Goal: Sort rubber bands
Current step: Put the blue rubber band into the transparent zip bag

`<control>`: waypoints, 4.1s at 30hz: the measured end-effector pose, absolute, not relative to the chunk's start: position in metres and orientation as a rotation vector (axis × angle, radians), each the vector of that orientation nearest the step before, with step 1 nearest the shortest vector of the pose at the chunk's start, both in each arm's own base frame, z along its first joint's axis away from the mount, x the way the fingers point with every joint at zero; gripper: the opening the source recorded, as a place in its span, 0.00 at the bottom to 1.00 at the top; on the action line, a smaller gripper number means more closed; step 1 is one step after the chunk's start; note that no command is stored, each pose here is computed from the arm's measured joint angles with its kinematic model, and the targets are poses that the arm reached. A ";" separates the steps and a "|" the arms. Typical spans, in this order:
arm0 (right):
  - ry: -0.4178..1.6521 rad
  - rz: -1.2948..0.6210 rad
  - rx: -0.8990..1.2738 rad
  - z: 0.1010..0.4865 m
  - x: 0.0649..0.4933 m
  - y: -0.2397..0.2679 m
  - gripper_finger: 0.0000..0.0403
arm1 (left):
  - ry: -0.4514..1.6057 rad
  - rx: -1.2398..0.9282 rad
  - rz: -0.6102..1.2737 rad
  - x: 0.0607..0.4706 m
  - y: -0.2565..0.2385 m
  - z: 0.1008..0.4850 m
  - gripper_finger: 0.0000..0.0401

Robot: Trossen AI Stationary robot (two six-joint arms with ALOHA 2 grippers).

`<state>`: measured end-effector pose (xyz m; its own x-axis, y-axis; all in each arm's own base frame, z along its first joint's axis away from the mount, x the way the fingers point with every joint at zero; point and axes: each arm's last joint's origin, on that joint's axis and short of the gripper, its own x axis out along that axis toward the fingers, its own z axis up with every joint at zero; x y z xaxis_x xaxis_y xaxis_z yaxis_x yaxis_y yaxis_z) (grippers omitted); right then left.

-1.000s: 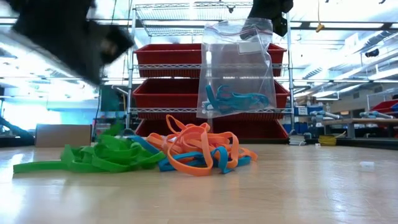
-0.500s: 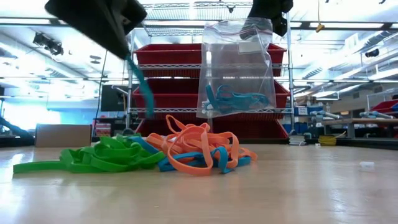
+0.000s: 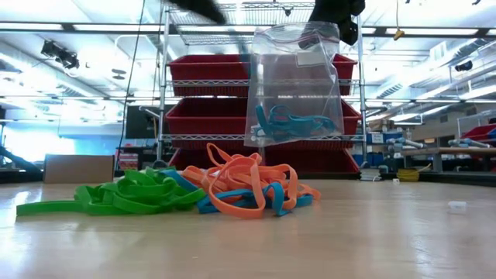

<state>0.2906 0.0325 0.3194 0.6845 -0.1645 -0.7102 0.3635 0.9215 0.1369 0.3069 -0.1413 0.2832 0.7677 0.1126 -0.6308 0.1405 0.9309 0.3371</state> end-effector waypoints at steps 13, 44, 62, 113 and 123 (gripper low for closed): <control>0.762 -0.300 0.279 0.320 0.291 0.033 0.00 | 0.566 0.461 0.028 0.325 -0.122 0.338 0.00; 0.742 -0.295 0.279 0.321 0.292 0.033 0.00 | 0.591 0.470 0.095 0.355 -0.087 0.322 0.12; 0.746 -0.290 0.275 0.321 0.292 0.034 0.00 | 0.632 0.279 0.010 0.349 -0.101 0.316 0.34; 0.752 -0.288 0.279 0.320 0.291 0.036 0.00 | 1.017 0.105 -0.054 0.286 -0.107 0.149 0.20; 0.750 -0.288 0.279 0.320 0.291 0.036 0.00 | 1.016 0.147 -0.038 0.292 -0.109 0.133 0.20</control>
<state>0.2912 0.0358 0.3203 0.6962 -0.1557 -0.7008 0.3525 0.9245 0.1448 0.2920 -0.1093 0.1332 0.5267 0.0365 -0.8493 0.0998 0.9895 0.1044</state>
